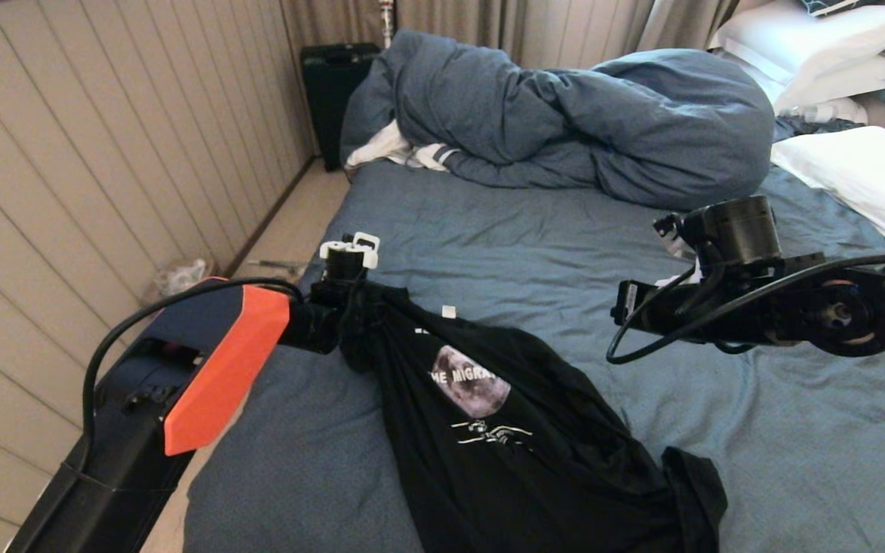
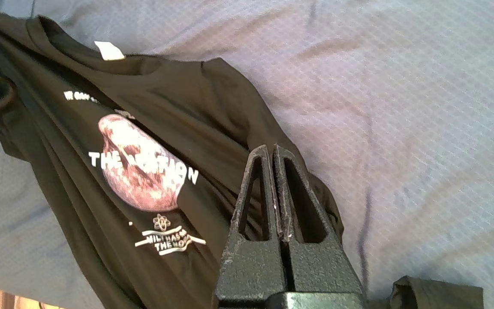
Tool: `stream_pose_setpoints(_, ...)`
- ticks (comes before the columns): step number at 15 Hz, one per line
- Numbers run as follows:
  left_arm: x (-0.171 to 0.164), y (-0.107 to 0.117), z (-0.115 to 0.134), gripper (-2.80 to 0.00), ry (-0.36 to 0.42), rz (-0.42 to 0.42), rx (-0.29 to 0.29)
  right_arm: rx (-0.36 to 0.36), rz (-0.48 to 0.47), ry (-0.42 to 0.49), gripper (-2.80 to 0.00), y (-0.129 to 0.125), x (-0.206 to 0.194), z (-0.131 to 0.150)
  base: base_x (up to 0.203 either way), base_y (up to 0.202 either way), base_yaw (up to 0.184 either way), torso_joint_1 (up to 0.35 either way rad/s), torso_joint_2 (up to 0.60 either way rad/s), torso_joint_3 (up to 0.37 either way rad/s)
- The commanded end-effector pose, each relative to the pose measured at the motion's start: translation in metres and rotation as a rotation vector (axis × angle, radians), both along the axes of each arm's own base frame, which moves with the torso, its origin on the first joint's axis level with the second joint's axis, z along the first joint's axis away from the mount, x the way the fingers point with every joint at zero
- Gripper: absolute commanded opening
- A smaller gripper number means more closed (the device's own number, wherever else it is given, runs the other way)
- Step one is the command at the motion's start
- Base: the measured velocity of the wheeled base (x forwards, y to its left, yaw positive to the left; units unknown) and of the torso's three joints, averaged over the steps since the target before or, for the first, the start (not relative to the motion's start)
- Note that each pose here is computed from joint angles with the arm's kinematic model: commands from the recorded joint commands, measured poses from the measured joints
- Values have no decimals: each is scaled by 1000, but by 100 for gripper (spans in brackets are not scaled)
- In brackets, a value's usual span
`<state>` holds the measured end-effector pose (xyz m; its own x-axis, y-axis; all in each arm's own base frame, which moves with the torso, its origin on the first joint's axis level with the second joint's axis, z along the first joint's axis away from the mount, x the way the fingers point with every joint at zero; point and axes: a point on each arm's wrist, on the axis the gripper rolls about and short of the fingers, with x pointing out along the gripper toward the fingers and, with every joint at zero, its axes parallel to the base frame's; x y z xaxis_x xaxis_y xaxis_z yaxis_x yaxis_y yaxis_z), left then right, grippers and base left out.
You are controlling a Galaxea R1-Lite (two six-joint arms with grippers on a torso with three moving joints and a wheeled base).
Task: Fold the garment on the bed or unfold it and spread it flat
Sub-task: Unford the black T-shirt
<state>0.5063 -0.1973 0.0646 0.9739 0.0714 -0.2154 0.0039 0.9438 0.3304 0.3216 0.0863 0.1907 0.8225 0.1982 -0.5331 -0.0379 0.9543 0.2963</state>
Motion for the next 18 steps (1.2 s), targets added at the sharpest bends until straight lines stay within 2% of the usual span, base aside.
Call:
stream_pose_setpoints(1, 1, 5, 6, -280, -12, 13, -3, -1, 6, 10, -280, 5, 9, -5, 0, 0, 0, 0, 0, 0)
stream_pose_setpoints(7, 2, 5, 2, -280, -18, 33, -1, -3, 9, 16, -280, 8, 13, -8, 0, 0, 0, 0, 0, 0)
stream_pose_setpoints(8, 2, 6, 2, 0, -18, 46, 3, -4, 9, 17, -280, 7, 13, -9, 0, 0, 0, 0, 0, 0)
stream_pose_setpoints(13, 1, 10, 12, 0, -14, 52, -4, -26, 22, 16, -280, 6, 10, -9, 0, 0, 0, 0, 0, 0)
stream_pose_setpoints(16, -9, 14, 49, 0, -35, 72, -103, -19, 22, 3, -280, 6, 7, -4, 0, 0, 0, 0, 0, 0)
stream_pose_setpoints(18, -26, 7, 67, 0, 38, 82, -193, -16, 23, 4, -280, 6, 6, -2, 0, 0, 0, 0, 0, 0)
